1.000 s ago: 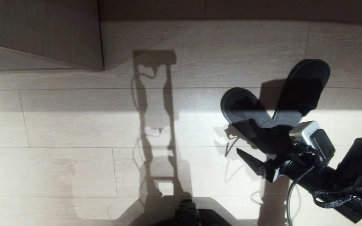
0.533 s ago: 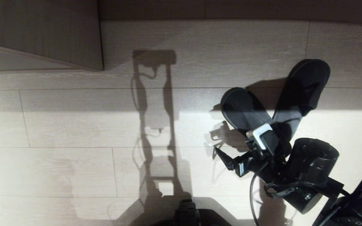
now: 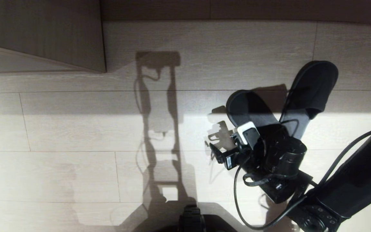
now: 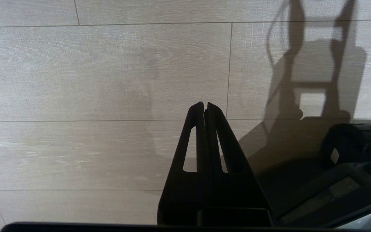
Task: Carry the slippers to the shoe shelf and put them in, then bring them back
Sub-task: Place the slippers on the floor
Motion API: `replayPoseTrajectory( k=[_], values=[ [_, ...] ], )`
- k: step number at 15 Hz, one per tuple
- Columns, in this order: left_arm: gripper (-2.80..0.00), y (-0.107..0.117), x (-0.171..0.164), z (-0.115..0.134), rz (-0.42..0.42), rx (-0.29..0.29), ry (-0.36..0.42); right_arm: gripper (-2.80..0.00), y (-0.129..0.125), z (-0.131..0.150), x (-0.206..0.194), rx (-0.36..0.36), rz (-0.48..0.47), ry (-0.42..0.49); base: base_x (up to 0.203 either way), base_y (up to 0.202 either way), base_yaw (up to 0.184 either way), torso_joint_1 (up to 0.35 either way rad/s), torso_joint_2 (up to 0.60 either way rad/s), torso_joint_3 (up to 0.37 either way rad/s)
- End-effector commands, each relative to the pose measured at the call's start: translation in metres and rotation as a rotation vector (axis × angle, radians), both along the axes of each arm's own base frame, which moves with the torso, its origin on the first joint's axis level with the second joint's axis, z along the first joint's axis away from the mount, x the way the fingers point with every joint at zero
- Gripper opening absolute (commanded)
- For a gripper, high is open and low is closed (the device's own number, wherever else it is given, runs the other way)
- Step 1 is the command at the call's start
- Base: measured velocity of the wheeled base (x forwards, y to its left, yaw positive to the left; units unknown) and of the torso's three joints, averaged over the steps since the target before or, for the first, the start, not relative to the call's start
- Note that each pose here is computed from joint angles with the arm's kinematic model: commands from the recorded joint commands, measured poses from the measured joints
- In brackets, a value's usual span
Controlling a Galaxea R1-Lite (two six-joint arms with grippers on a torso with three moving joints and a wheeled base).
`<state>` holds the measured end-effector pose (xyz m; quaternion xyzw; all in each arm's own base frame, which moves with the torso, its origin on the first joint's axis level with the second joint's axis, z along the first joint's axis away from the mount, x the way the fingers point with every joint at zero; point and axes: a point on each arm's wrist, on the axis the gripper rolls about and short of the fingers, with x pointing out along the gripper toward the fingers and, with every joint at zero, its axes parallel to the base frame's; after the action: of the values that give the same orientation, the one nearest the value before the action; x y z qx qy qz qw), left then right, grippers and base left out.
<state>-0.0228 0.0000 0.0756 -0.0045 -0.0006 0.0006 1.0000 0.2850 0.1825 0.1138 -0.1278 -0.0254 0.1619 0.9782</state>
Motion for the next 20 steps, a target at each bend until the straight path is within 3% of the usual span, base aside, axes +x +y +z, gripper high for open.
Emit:
replayPoseTrajectory(
  k=[1, 9, 13, 16, 20],
  values=[
    [-2.80, 0.000, 0.000, 0.000, -0.001, 0.000, 0.000, 0.00, 0.006, 0.002, 0.022, 0.029, -0.023, -0.046, 0.000, 0.000, 0.000, 0.000, 0.00, 0.000],
    [-2.80, 0.000, 0.000, 0.000, 0.000, 0.000, 0.000, 0.00, 0.003, 0.047, 0.060, 0.140, -0.079, -0.233, 0.000, 0.000, 0.000, 0.000, 0.00, 0.000],
    [-2.80, 0.000, 0.000, 0.000, 0.000, 0.000, 0.000, 0.00, -0.006, 0.055, 0.066, 0.172, -0.124, -0.255, 0.000, 0.000, 0.000, 0.000, 0.00, 0.000],
    [-2.80, 0.000, 0.000, 0.000, 0.000, 0.000, 0.001, 0.00, -0.022, 0.071, 0.066, 0.222, -0.213, -0.268, 0.000, 0.000, 0.000, 0.000, 0.00, 0.000],
    [-2.80, 0.000, 0.000, 0.000, 0.000, 0.001, 0.001, 0.00, -0.024, 0.088, 0.069, 0.337, -0.297, -0.261, 0.000, 0.000, 0.000, 0.000, 0.00, 0.000]
  ],
)
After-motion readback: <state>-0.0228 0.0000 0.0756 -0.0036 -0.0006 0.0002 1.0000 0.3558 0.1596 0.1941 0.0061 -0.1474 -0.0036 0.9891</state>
